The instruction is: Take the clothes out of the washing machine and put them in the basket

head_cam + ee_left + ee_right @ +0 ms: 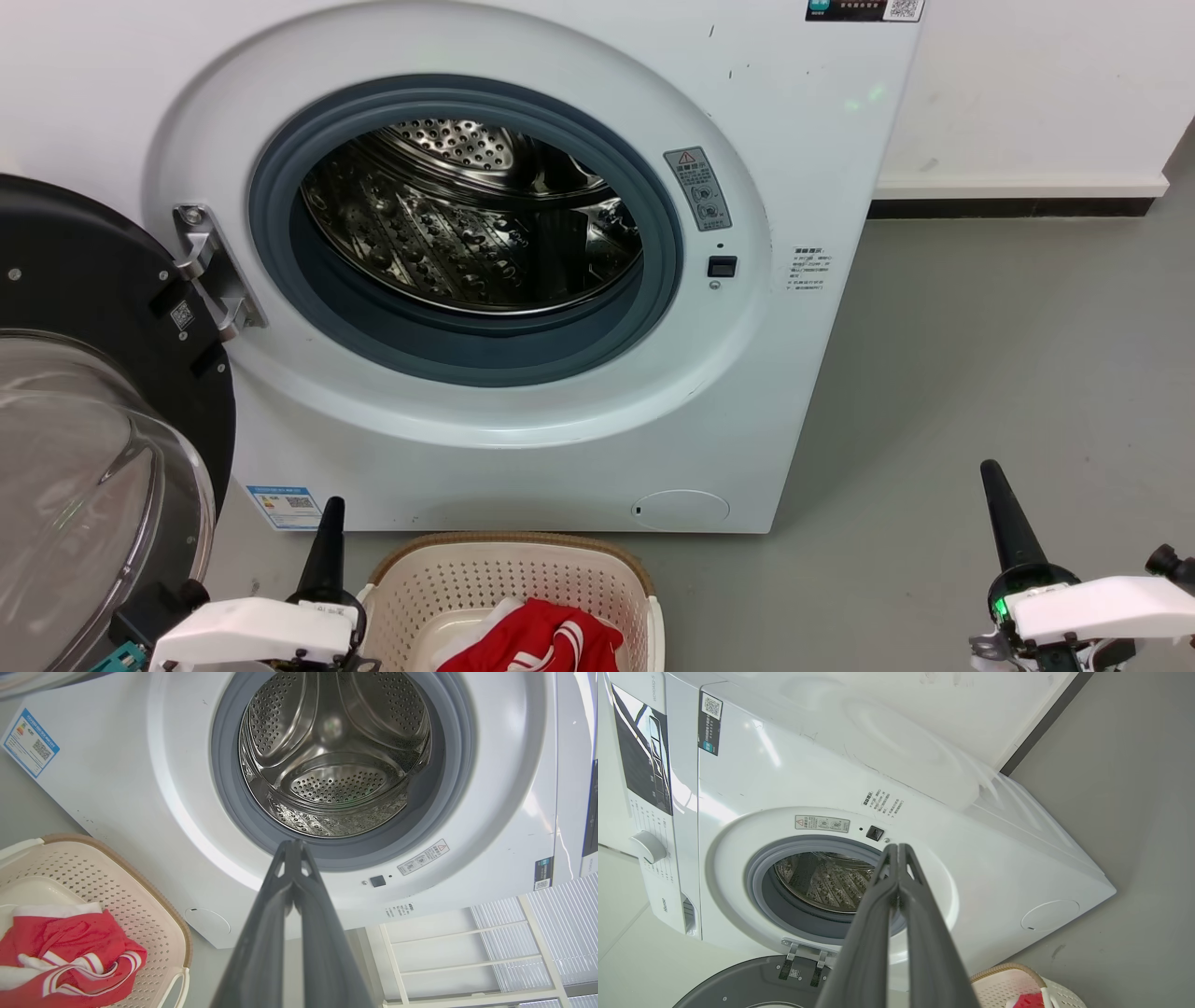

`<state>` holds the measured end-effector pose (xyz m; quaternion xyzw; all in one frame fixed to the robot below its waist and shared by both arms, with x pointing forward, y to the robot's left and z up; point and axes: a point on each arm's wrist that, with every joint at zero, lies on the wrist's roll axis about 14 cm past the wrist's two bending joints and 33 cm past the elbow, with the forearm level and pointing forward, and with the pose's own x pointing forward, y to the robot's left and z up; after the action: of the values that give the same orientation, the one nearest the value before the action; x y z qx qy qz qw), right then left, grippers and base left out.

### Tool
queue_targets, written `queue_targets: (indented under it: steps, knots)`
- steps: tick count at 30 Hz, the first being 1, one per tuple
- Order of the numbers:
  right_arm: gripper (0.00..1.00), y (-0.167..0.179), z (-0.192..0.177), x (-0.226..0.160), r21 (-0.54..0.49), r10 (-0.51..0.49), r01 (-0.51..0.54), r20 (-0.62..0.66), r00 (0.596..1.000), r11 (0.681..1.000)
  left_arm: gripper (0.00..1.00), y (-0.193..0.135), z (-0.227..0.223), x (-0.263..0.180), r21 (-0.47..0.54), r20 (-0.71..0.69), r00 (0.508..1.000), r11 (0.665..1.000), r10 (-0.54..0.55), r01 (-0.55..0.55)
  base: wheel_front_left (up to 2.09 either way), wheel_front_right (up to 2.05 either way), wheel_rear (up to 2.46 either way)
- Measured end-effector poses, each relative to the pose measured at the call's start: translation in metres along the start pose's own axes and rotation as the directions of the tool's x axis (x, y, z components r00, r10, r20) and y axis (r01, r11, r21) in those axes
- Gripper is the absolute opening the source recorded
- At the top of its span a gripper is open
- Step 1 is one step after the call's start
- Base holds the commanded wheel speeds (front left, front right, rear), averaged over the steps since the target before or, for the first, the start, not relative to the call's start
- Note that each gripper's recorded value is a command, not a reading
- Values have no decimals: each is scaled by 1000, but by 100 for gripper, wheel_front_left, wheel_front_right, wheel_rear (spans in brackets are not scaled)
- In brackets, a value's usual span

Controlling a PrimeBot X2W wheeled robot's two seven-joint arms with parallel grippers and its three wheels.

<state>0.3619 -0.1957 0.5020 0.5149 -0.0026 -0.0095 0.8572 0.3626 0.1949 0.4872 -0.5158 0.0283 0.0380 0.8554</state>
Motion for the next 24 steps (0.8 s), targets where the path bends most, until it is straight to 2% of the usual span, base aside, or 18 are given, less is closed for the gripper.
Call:
queue_targets:
  steps: [24]
  knots:
    - [0, -1, 3, 12, 230, -7, 9, -9, 1000, 973, 0, -7, 5, 12, -231, -8, 999, 972, -36, 33, 0, 0, 0]
